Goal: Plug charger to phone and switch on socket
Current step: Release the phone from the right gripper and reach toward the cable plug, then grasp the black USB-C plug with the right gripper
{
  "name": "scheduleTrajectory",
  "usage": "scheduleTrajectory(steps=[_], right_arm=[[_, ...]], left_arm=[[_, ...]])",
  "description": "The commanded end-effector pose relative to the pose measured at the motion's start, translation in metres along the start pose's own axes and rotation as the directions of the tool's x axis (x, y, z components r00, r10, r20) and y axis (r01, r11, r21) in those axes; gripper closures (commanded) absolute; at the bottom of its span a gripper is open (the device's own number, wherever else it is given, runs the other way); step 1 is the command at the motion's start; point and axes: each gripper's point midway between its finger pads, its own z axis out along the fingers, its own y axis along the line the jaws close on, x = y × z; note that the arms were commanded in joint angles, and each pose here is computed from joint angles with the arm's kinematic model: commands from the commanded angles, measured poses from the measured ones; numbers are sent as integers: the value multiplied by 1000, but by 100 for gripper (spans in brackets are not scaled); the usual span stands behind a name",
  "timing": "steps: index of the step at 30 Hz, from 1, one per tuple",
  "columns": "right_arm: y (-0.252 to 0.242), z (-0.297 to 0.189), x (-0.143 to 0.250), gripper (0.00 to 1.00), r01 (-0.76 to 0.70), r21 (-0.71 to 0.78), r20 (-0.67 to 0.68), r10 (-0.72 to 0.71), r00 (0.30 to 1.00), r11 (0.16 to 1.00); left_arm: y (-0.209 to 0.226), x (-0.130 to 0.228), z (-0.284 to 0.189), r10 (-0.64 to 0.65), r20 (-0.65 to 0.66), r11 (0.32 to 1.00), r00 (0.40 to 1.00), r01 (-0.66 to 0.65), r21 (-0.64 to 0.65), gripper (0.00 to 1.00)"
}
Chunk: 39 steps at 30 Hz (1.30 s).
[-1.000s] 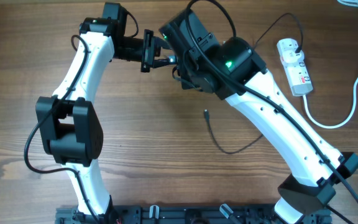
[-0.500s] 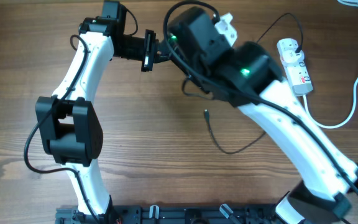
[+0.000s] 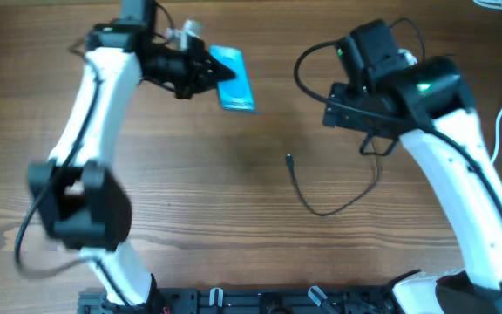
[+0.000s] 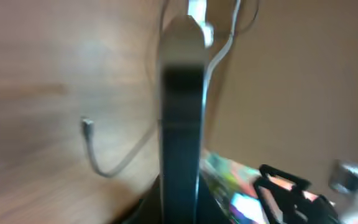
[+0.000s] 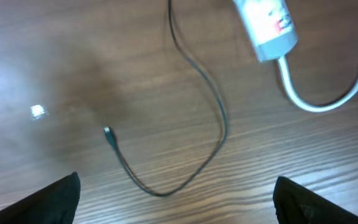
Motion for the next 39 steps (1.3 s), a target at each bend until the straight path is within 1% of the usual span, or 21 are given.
scheduleTrajectory(steps=[1,2,3,4,5,6,7,9,10,11,13,14,15,17,22,25,29,31,32,36,39], right_arm=[[20,47,29,0,31,-58,-116,-38,993,998],[21,65,37,0,31,-53,-130,-38,991,998],[25,86,47,0,38,-64,-149,-47,988,997],[33,98,58,0,69,-114,-176,-89,980,991],[52,108,74,0,134,-236,-205,-184,961,963],[72,115,91,0,176,-378,-220,-273,937,909],[83,121,101,0,185,-448,-223,-310,924,875],[79,152,125,2,179,-433,-290,-324,900,884],[80,162,131,11,207,-424,-306,-355,883,882],[80,168,132,16,218,-411,-309,-361,880,885],[83,176,131,20,251,-398,-289,-380,879,882],[82,182,130,25,270,-372,-280,-385,880,888],[82,190,126,38,299,-331,-257,-390,884,895],[79,201,115,38,252,-214,-221,-298,929,944],[101,202,108,40,291,-181,-109,-313,944,940],[105,211,112,47,271,-177,-123,-294,948,946],[101,229,124,51,293,-156,-175,-318,932,943],[107,234,130,51,341,-197,-182,-376,908,919],[107,236,131,53,353,-199,-183,-389,903,914],[106,238,134,69,356,-194,-195,-391,899,914],[106,238,134,73,352,-193,-197,-388,900,916]], left_arm=[[-23,12,-72,205,245,962,948,-149,-229,96],[-10,11,-88,209,306,935,929,-98,-341,96],[5,10,-102,173,365,906,915,-2,-424,96],[21,10,-113,131,405,875,905,87,-477,96],[29,12,-118,105,416,861,903,126,-493,96],[38,13,-122,76,417,854,906,157,-497,96],[41,13,-123,64,416,850,907,169,-499,96],[55,12,-127,28,418,831,908,212,-515,96],[55,12,-127,26,418,830,908,213,-516,96],[55,12,-127,26,418,830,908,213,-516,96],[55,12,-127,26,417,830,909,213,-515,96],[55,12,-127,26,417,830,909,213,-515,96],[55,12,-127,25,417,830,909,213,-515,96],[55,12,-127,27,418,831,908,212,-515,96],[55,12,-127,25,417,830,909,213,-515,96],[55,12,-127,26,416,830,909,213,-516,96],[55,12,-127,26,417,830,909,213,-515,96],[55,12,-127,27,418,831,908,212,-515,96],[55,11,-127,28,419,831,908,211,-514,96],[55,11,-127,28,418,831,908,211,-514,96],[55,11,-127,28,419,831,908,211,-514,96]])
